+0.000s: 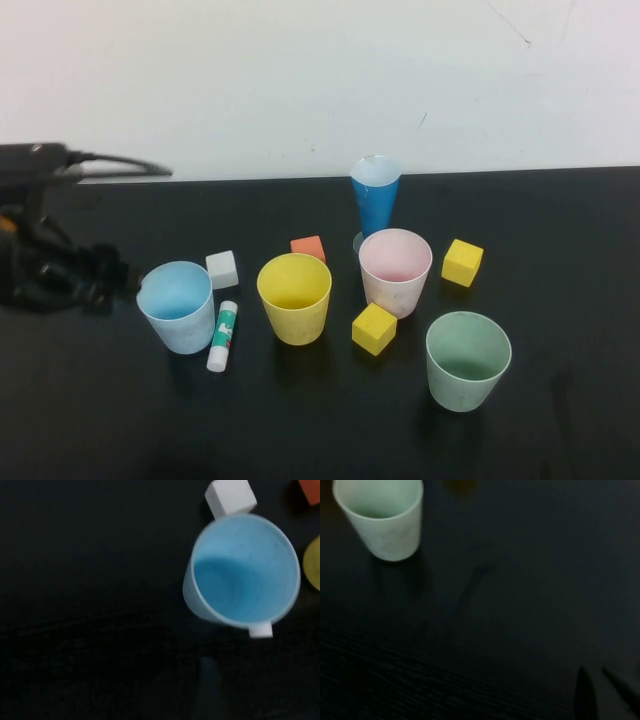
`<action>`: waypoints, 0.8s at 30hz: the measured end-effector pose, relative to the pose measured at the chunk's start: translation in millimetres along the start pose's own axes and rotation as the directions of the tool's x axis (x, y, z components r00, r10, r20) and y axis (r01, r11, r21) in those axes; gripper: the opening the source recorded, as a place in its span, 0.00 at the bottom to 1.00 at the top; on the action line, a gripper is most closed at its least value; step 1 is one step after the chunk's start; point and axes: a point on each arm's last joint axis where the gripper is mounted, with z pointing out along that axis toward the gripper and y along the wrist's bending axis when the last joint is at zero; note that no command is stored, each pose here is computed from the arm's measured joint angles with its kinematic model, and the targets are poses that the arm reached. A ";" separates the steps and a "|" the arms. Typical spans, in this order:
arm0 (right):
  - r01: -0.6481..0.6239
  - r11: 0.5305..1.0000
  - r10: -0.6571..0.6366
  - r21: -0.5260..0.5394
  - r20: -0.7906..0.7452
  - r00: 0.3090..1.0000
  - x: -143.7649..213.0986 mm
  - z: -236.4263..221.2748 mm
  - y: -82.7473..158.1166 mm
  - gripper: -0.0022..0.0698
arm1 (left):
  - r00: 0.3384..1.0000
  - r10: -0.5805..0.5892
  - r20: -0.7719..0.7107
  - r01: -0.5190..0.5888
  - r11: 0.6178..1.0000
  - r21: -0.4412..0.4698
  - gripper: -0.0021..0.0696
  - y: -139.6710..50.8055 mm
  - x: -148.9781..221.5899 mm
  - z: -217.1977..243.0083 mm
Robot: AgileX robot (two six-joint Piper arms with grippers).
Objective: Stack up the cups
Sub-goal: Pick up the blue cup
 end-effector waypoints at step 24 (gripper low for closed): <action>0.017 0.998 -0.018 -0.057 -0.011 1.000 0.9 0.2 5.0 0.03 | 0.979 -0.046 -0.197 0.040 0.999 -0.034 0.13 18.5 -21.4 142.6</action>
